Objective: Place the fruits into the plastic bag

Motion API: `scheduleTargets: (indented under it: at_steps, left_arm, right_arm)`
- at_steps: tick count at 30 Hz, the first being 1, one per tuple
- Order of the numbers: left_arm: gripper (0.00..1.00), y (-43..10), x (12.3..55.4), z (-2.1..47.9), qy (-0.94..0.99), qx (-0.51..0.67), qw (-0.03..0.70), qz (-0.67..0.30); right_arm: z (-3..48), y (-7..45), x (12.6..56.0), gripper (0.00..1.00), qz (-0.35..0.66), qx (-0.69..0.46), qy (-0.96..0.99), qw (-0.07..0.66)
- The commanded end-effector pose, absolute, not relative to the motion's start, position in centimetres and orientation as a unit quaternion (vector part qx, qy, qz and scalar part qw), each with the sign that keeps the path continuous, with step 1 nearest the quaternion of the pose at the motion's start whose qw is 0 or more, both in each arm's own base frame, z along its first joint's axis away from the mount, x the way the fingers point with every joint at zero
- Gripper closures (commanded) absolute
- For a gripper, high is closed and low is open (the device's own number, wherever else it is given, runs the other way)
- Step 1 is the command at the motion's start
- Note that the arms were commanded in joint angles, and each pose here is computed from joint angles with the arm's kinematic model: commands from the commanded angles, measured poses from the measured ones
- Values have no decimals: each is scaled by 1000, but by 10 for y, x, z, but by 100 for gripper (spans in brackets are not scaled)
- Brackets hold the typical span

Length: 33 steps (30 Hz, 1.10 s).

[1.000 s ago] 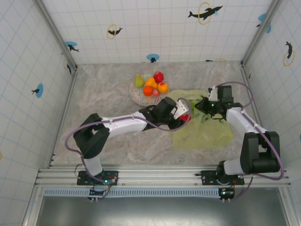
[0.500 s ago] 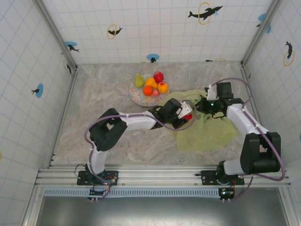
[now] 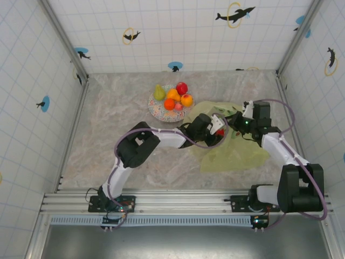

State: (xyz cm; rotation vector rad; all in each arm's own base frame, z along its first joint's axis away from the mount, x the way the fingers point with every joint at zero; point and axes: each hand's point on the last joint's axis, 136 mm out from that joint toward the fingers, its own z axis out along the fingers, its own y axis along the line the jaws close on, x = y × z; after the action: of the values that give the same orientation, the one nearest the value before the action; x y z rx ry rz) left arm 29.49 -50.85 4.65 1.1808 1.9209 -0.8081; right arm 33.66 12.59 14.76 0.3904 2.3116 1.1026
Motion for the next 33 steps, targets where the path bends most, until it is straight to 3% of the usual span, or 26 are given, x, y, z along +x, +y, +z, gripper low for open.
scheduleTargets:
  at_steps: [1,14,33]
  left_arm:
    - [38,-532,299,71,729,424,384,-377]
    - [17,-507,286,92,727,436,375,-374]
    - [19,-416,251,133,749,429,356,-358]
  right_arm:
    - [155,144,321,100,456,129,846,244]
    - [148,128,322,100,428,130,859,250]
    - [135,113,326,100,387,123,880,247]
